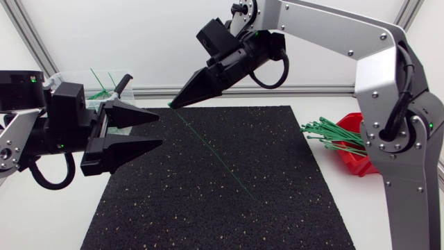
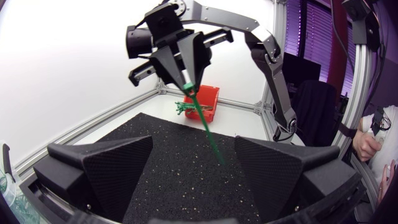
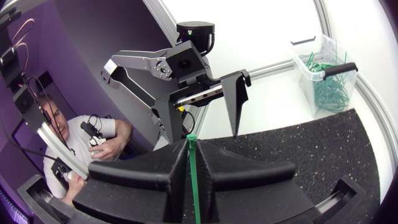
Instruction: Take a green cable tie from the red box, thread the tail through the head to close it, then place it in the transparent bin on the left.
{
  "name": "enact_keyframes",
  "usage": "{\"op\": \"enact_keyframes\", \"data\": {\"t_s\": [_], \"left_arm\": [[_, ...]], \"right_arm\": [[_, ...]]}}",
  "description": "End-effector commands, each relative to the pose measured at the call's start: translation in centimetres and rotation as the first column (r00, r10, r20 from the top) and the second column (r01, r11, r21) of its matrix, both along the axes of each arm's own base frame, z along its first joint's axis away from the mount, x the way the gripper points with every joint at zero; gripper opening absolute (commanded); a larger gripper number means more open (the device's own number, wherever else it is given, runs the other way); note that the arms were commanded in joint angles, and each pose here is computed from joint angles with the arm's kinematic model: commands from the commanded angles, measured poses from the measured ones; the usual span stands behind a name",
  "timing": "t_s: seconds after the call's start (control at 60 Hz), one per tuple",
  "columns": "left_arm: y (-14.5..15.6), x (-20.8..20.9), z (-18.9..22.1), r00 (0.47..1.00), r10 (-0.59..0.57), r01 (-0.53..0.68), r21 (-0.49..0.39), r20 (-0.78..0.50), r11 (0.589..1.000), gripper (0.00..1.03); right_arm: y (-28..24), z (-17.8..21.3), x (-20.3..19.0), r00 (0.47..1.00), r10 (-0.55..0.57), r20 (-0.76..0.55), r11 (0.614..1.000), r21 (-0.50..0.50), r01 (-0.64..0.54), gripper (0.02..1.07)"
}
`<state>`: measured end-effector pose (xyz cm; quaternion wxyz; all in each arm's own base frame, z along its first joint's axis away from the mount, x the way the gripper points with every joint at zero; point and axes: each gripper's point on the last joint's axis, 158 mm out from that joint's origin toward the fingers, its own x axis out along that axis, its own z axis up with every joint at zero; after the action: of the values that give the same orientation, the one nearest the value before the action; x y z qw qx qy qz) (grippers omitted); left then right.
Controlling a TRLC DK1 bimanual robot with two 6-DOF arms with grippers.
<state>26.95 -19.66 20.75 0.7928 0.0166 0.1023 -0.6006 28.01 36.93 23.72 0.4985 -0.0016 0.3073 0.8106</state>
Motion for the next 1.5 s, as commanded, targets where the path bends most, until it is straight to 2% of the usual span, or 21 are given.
{"op": "enact_keyframes", "data": {"t_s": [0.0, 0.117, 0.6, 0.783, 0.867, 1.05, 1.133, 1.283, 1.483], "left_arm": [[-0.5, -0.4, -0.5, 0.999, -0.045, 0.045, -0.011, 0.008, 0.999, 0.92], [-0.9, -0.1, -0.6, 0.997, -0.075, 0.075, -0.025, 0.006, 0.997, 0.92], [-1.7, 0.7, -0.6, 0.991, -0.132, 0.132, -0.054, 0.021, 0.990, 0.91], [-1.9, -0.7, 0.6, 0.982, -0.189, 0.190, -0.090, 0.023, 0.978, 0.85], [-2.0, -1.0, 0.9, 0.979, -0.202, 0.204, -0.096, 0.031, 0.974, 0.79], [-1.7, -1.5, 1.2, 0.973, -0.226, 0.229, -0.113, 0.043, 0.967, 0.60], [-1.4, -1.4, 1.1, 0.974, -0.222, 0.225, -0.116, 0.043, 0.967, 0.58], [-1.1, -1.3, 1.1, 0.976, -0.211, 0.215, -0.116, 0.048, 0.970, 0.40], [-1.0, -1.5, 0.6, 0.977, -0.210, 0.214, -0.116, 0.046, 0.970, 0.30]], "right_arm": [[0.6, -0.4, 0.6, 0.997, 0.031, 0.070, 0.997, 0.069, -0.036, 0.13], [1.0, -0.6, 1.0, 0.995, 0.040, 0.097, 0.994, 0.100, -0.050, 0.13], [2.4, -1.4, -1.1, 0.989, 0.101, 0.104, 0.987, 0.111, -0.113, 0.12], [2.8, -1.2, -1.8, 0.987, 0.117, 0.108, 0.984, 0.125, -0.130, 0.12], [2.9, -1.1, -2.1, 0.986, 0.122, 0.110, 0.982, 0.128, -0.136, 0.12], [2.8, -0.7, -2.8, 0.985, 0.132, 0.112, 0.981, 0.131, -0.146, 0.12], [2.7, -0.5, -3.1, 0.984, 0.134, 0.114, 0.980, 0.132, -0.149, 0.12], [2.6, 0.1, -3.4, 0.982, 0.137, 0.127, 0.978, 0.142, -0.155, 0.12], [2.4, 0.4, -3.8, 0.981, 0.138, 0.134, 0.976, 0.151, -0.158, 0.12]]}}
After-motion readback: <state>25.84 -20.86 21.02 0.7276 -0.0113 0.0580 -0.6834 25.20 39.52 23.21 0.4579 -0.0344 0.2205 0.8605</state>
